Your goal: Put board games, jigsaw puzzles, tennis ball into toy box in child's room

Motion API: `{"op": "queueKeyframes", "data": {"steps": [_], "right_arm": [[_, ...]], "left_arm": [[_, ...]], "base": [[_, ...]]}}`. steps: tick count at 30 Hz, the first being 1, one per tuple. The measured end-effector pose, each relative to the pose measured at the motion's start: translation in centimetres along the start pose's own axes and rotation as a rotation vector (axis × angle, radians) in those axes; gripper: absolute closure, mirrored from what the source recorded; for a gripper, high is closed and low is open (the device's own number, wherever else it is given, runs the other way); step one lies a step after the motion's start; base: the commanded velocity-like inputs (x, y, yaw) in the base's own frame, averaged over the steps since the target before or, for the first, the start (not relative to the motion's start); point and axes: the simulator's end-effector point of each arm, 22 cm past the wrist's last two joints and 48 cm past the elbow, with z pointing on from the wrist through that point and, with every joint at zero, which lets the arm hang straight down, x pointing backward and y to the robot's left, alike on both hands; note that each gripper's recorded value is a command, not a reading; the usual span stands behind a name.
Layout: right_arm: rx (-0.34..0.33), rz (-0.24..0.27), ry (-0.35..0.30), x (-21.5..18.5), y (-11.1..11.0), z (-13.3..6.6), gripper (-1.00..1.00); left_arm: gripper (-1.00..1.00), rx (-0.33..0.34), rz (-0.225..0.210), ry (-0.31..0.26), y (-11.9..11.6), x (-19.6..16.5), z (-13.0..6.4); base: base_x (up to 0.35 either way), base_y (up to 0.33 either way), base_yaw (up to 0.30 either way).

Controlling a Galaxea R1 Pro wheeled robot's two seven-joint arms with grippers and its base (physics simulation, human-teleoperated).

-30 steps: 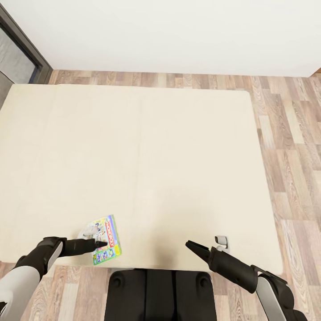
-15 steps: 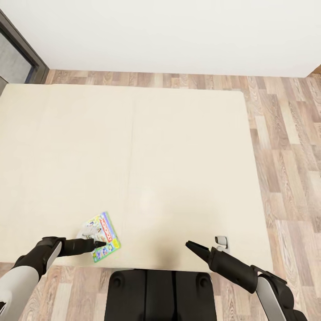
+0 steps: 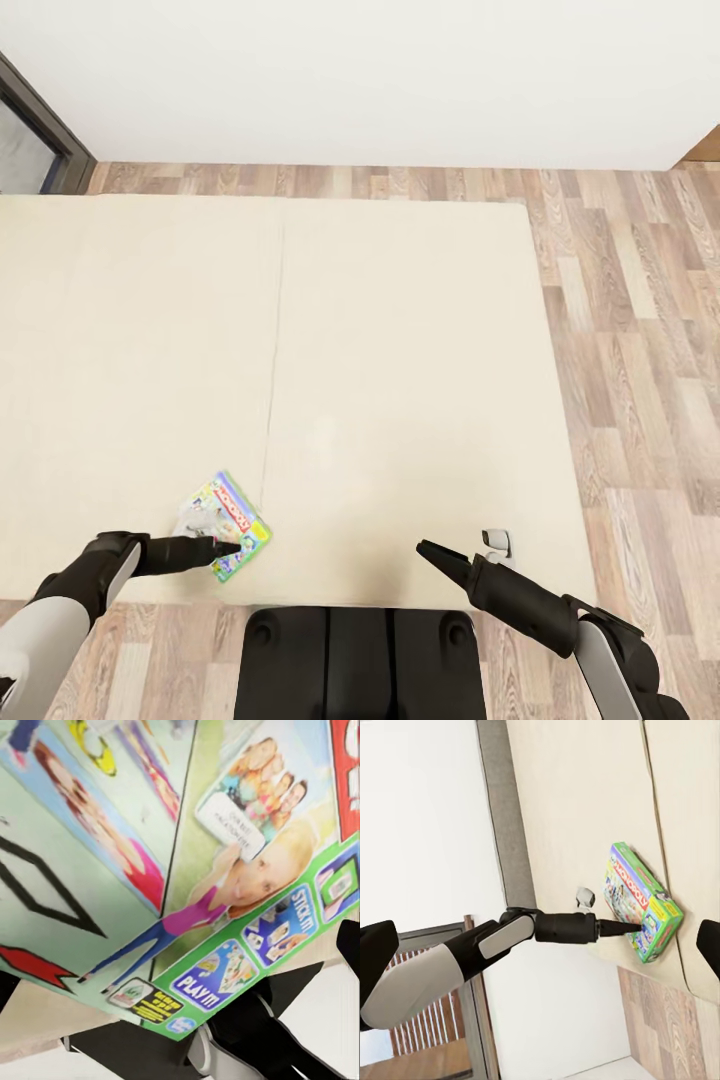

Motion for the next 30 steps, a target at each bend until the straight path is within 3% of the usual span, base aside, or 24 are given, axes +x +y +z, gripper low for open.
{"op": "queueKeyframes", "data": {"steps": [18, 26, 30], "right_arm": [[0.005, -0.003, 0.002, -0.1, -0.1, -0.2, -1.0], [0.006, -0.004, 0.003, -0.1, -0.2, -0.3, -1.0], [0.006, -0.004, 0.003, -0.1, -0.2, -0.3, -1.0]], "left_arm": [[-1.0, -0.031, -0.02, -0.015, 1.1, -0.6, -0.6], [-1.0, -0.084, -0.003, -0.063, 1.6, -4.8, -1.6], [-1.0, -0.104, -0.022, -0.067, 2.3, -5.6, -2.2]], "base": [[0.0, -0.001, -0.002], [0.0, 0.0, 0.0], [0.0, 0.0, 0.0]]}}
